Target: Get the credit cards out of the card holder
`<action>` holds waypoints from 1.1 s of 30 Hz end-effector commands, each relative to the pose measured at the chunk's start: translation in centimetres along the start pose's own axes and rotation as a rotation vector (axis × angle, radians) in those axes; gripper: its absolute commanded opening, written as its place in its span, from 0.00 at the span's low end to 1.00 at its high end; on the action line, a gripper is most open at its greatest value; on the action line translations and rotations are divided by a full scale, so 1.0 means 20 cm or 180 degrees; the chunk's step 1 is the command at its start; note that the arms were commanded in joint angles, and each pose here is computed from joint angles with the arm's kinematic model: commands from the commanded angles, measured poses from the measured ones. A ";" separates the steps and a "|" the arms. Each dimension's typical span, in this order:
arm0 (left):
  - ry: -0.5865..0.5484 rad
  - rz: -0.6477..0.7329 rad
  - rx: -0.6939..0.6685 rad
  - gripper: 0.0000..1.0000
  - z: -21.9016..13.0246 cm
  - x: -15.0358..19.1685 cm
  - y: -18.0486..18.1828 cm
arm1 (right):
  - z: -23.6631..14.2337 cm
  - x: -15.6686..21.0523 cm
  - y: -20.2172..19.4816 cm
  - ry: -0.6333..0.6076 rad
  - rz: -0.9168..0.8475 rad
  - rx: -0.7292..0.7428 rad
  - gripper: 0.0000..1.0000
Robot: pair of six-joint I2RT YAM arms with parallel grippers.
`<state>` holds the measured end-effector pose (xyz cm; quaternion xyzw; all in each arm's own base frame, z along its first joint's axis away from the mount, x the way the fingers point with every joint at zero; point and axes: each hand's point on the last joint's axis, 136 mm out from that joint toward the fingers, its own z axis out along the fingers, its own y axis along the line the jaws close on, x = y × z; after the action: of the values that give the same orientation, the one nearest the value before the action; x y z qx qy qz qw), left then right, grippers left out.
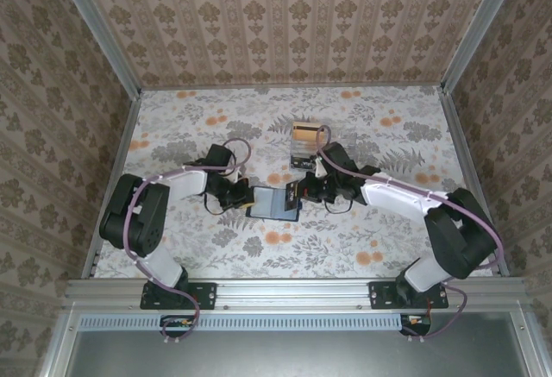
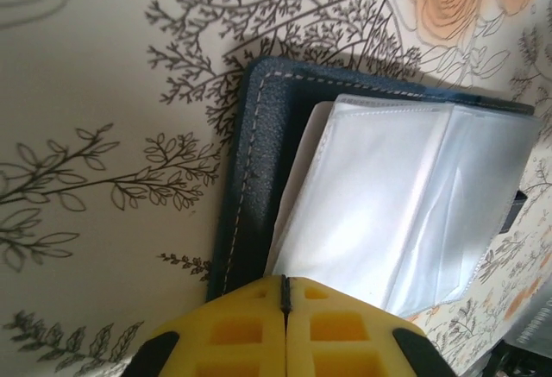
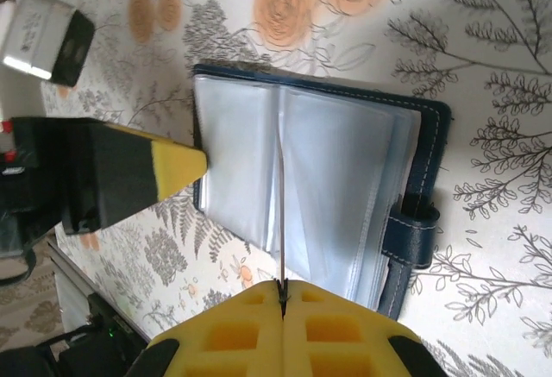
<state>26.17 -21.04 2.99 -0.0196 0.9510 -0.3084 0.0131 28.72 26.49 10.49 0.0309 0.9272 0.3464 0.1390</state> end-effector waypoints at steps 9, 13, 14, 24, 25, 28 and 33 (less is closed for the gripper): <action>-0.0803 0.0304 0.0119 0.70 -0.40 -0.22 -0.23 | -0.42 -0.20 0.11 -0.0066 -0.1457 0.0842 0.00; -0.1074 0.0270 0.0152 1.00 -0.52 -0.24 -0.23 | -0.50 -0.27 0.15 -0.0070 -0.2001 0.1062 0.00; -0.1133 0.0275 0.0168 1.00 -0.55 -0.24 -0.23 | -0.52 -0.29 0.16 -0.0064 -0.2156 0.1111 0.00; -0.1391 0.0178 0.0169 1.00 -0.67 -0.16 -0.15 | -0.54 -0.48 0.17 0.0004 -0.3317 0.1735 0.00; -0.1403 0.0160 0.0165 1.00 -0.68 -0.15 -0.14 | -0.52 -0.50 0.17 0.0036 -0.3434 0.1793 0.00; -0.1432 0.0112 0.0139 1.00 -0.69 -0.12 -0.10 | -0.47 -0.53 0.17 0.0124 -0.3699 0.1931 0.00; -0.1478 0.0120 0.0140 1.00 -0.73 -0.09 -0.09 | -0.36 -0.53 0.15 0.0319 -0.4063 0.1984 0.00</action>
<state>28.10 -14.43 15.75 -0.0644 0.9144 -0.3211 0.2381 36.37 22.77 20.41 -0.4471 0.8530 -0.0434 0.2658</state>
